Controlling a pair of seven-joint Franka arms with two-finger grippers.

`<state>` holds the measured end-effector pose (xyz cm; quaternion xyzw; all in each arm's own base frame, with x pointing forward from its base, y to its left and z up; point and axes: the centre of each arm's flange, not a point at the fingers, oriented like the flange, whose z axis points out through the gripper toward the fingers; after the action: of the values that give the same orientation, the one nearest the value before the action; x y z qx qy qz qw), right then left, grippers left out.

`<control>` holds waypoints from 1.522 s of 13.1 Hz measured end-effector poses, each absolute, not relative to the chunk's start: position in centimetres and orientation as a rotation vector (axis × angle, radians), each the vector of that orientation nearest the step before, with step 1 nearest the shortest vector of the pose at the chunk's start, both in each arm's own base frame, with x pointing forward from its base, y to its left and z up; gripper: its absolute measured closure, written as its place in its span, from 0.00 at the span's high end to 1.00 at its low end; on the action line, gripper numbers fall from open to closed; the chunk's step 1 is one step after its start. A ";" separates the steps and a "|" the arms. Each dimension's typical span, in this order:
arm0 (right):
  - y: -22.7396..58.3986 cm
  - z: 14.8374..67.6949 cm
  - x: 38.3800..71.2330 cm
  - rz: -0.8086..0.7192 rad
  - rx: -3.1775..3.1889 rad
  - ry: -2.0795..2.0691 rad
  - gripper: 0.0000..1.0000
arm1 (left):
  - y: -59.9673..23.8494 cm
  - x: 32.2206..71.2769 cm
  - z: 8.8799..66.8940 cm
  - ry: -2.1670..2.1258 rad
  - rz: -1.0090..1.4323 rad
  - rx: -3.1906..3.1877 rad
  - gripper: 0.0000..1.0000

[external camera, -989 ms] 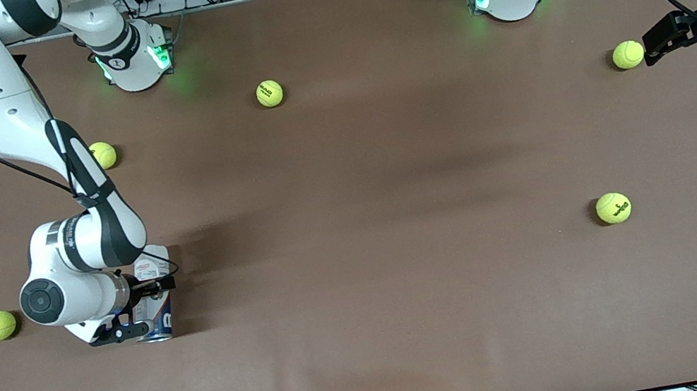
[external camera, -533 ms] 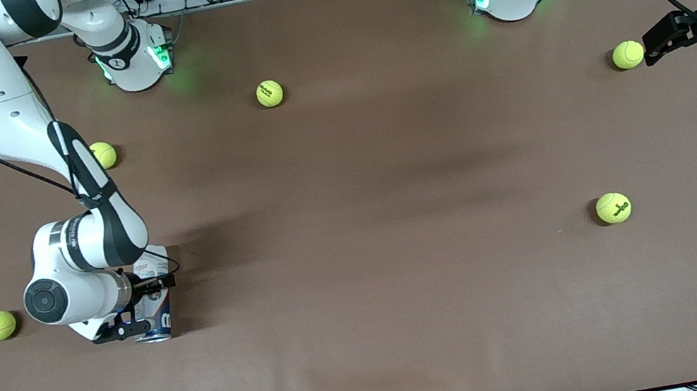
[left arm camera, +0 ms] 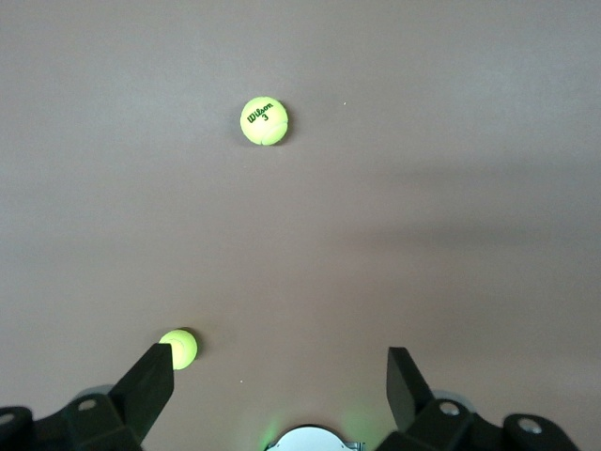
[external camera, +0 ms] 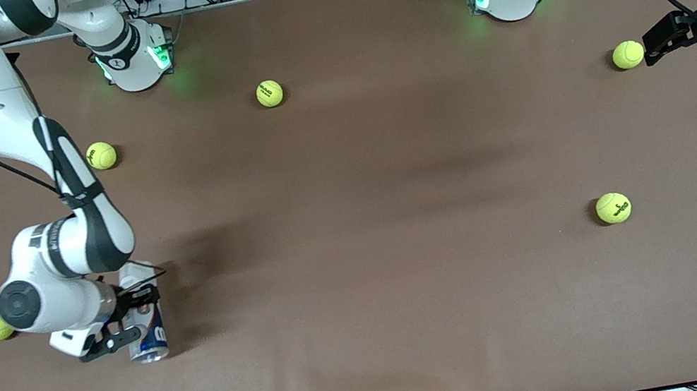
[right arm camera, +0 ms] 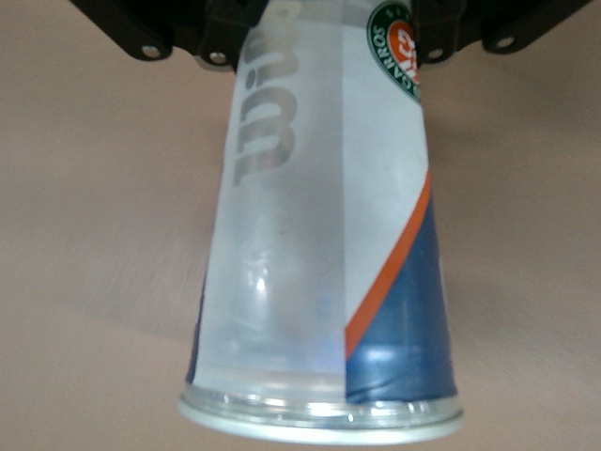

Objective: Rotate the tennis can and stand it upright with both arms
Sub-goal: 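Carry the can with the right gripper to the table's middle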

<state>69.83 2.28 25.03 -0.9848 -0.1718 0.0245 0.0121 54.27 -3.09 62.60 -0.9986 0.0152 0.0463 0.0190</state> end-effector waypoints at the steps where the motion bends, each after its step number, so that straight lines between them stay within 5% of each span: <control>1: 2.3 26.6 70.5 0.028 -3.050 -0.658 0.55 | -3.1 54.3 62.6 0.047 0.144 -3.100 1.00; 8: 15.7 31.1 70.9 -0.126 -2.707 -1.562 0.60 | -3.1 54.3 62.5 0.048 0.147 -3.100 1.00; 15: 43.5 29.4 59.5 -0.249 -2.228 -2.237 0.69 | -3.1 54.5 62.2 0.047 0.154 -3.099 1.00; 20: 49.9 23.9 55.0 -0.225 -2.094 -2.410 0.71 | -3.1 54.6 62.4 0.047 0.147 -3.100 1.00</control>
<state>55.00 49.85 23.94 -0.6540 -0.7526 -0.0704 -0.0293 54.64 -3.12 62.35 -0.9986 0.0152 0.0473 0.0191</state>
